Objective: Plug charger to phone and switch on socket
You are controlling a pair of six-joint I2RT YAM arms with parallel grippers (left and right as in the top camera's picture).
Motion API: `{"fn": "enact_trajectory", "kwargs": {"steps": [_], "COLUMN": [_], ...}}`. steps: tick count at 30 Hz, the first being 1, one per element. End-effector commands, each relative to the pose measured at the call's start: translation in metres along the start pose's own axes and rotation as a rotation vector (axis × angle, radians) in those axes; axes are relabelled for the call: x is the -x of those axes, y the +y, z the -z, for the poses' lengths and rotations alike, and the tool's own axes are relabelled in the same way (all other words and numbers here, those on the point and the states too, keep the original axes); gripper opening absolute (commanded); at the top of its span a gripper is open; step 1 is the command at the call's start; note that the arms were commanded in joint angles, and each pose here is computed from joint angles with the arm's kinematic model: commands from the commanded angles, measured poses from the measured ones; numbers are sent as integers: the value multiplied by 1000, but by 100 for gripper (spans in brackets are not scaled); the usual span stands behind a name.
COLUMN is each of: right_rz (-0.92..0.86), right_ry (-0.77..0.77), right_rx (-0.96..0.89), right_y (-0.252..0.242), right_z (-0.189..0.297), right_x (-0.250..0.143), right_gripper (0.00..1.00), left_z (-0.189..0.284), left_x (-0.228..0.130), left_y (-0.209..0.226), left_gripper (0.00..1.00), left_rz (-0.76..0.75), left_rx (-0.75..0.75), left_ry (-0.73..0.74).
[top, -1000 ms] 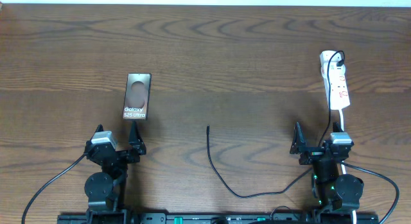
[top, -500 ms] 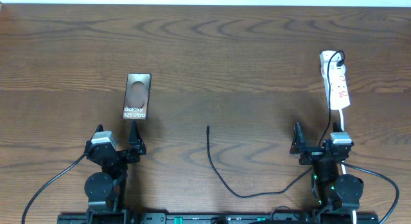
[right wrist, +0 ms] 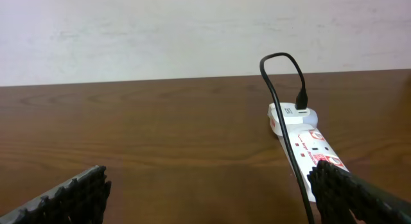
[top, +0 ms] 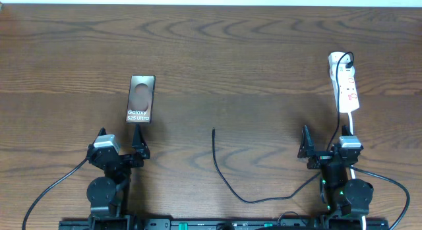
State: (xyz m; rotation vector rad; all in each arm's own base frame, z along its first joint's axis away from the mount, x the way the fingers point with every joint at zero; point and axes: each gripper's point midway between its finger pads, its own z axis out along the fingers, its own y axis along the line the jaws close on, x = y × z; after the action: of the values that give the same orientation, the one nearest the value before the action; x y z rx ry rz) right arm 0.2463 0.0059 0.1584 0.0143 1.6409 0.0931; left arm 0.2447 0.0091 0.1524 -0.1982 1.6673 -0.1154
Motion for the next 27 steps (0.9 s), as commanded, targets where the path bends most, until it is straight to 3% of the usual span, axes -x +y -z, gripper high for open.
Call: {"fn": "enact_trajectory", "kwargs": {"steps": [1, 27], "right_rz": [13, 13], "right_ry": [1, 1], "right_rx": [-4, -4], "right_y": [0, 0], "right_z": [0, 0], "right_x": [-1, -1], "right_gripper": [99, 99], "left_z": [-1, 0], "left_x": [-15, -13], "left_y": [7, 15], "left_gripper": [90, 90], "left_rz": [-13, -15], "left_rx": [28, 78], "left_ry": [44, 34]}}
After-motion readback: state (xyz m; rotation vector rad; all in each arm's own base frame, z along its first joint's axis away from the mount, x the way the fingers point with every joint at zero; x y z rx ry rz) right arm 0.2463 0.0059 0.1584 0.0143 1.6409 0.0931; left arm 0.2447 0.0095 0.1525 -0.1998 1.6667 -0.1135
